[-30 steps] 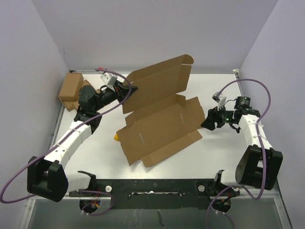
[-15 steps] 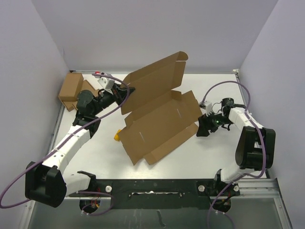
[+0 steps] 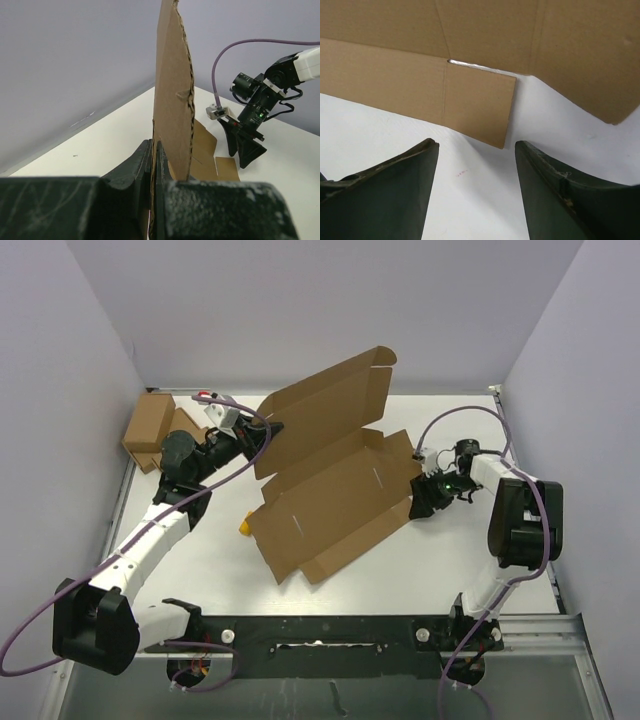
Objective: Fold the paper box
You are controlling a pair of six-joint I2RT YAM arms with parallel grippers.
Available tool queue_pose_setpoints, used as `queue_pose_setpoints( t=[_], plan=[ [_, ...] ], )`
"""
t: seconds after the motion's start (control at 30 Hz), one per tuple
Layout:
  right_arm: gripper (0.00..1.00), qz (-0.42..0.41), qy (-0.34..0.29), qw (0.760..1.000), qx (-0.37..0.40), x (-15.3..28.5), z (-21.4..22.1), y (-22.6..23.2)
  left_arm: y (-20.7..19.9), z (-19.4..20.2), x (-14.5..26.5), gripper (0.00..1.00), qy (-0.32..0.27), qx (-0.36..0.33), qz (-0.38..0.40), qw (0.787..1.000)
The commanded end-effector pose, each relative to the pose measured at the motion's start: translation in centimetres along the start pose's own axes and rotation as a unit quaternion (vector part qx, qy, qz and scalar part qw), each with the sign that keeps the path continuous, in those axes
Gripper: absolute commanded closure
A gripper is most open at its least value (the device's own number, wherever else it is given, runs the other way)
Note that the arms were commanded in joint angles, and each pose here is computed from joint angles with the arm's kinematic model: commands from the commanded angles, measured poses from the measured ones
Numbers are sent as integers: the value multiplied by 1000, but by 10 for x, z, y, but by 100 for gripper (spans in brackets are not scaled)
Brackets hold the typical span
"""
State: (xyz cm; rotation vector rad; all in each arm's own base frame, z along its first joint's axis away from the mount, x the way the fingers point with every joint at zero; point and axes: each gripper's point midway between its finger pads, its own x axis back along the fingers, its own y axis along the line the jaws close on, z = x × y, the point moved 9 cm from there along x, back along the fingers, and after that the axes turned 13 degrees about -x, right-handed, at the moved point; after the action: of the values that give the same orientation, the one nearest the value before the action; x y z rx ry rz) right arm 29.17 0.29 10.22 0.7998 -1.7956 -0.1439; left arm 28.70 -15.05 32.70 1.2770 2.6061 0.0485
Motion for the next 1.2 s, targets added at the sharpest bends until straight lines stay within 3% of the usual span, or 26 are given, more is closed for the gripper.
queue_pose_setpoints(
  t=[0.0,0.33,0.8,0.93,1.17],
  plan=[
    [37,0,-10,1000,23,-1,-13,6,-1,-22,0,100,-48,-26,0,999],
    [45,-21,-6,1000,17,-6,-15,10,-1,-20,0,100,-47,-24,-1,999],
    [62,-84,-91,991,46,20,-26,38,0,-16,-1,100,-48,-17,-4,999],
    [68,-87,-87,990,61,16,-27,46,0,-16,-1,100,-48,-16,-5,999],
    [68,-113,-48,989,86,1,-22,60,0,-14,-2,100,-46,-15,-4,999]
  ],
)
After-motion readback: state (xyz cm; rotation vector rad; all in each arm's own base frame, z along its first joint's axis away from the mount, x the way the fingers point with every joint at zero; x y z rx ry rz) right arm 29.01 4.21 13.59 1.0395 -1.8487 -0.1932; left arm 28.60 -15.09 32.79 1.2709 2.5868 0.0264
